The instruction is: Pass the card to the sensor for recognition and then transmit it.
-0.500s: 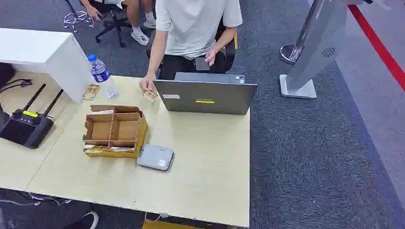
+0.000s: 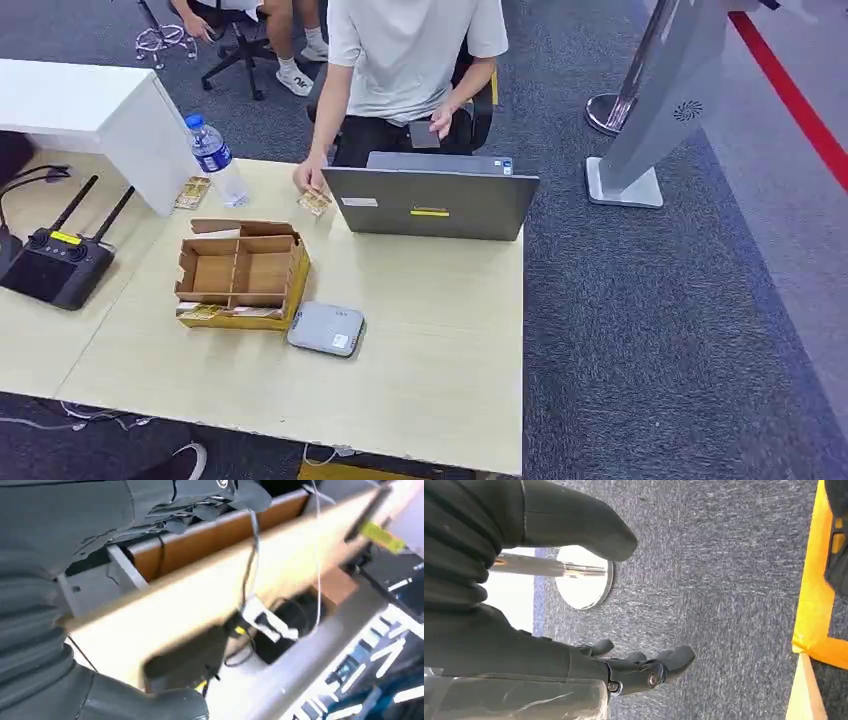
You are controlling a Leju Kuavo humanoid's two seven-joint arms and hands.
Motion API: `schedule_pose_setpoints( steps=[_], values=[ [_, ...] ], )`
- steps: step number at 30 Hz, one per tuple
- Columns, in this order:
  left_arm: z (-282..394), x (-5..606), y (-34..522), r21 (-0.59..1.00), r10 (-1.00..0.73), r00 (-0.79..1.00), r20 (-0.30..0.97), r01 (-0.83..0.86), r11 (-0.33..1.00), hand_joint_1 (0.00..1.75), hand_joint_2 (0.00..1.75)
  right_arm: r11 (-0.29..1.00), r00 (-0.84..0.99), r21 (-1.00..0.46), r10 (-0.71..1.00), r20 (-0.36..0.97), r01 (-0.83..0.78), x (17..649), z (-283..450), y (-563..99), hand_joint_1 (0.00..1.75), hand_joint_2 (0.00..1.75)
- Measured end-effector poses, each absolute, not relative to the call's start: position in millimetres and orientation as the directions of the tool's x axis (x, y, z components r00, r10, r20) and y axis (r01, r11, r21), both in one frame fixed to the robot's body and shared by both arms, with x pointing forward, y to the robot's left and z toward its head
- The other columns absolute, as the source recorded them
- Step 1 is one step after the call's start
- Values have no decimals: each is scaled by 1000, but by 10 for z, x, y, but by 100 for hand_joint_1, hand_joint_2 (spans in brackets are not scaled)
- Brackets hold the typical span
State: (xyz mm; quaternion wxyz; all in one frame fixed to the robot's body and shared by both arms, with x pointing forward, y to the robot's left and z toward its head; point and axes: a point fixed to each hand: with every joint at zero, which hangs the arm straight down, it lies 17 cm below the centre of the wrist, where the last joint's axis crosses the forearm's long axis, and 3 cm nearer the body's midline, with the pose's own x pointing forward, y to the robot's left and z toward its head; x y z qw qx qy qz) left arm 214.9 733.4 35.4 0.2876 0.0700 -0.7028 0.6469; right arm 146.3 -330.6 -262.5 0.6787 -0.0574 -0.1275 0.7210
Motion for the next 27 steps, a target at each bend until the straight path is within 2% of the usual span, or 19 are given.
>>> schedule_pose_setpoints(
  steps=[5, 9, 13, 14, 16, 20, 24, 27],
  values=[
    [1028, 2557, 7400, -845, 152, -841, 519, -476, 245, 0, 175, -53, -75, -260, 994, 76, -964, 1462, -2626, -3334, 0, 175],
    [1901, 3176, 7106, -767, 62, -818, 571, -505, 395, 0, 175, -60, -80, -259, 994, 70, -964, 1492, -2618, -3342, 0, 175],
    [2884, 3759, 6364, -474, -225, -711, 666, -637, 608, 0, 175, -81, -98, -253, 994, 57, -964, 1514, -2611, -3358, 0, 175],
    [3140, 3876, 6106, -379, -314, -683, 660, -663, 645, 0, 175, -87, -104, -254, 993, 52, -963, 1530, -2607, -3361, 0, 175],
    [3462, 4041, 5703, -319, -359, -701, 617, -639, 700, 0, 175, -89, -105, -253, 993, 49, -963, 1552, -2602, -3356, 0, 175],
    [3780, 4105, 5297, -312, -350, -760, 548, -574, 757, 0, 175, -89, -105, -253, 993, 51, -963, 1556, -2602, -3337, 0, 175],
    [3922, 4098, 5121, -299, -354, -780, 516, -551, 780, 0, 175, -90, -106, -253, 993, 51, -963, 1558, -2601, -3337, 0, 175],
    [4031, 4173, 4873, -128, -539, -671, 509, -679, 723, 0, 175, -93, -109, -250, 993, 50, -964, 1550, -2603, -3340, 0, 175]
  ],
)
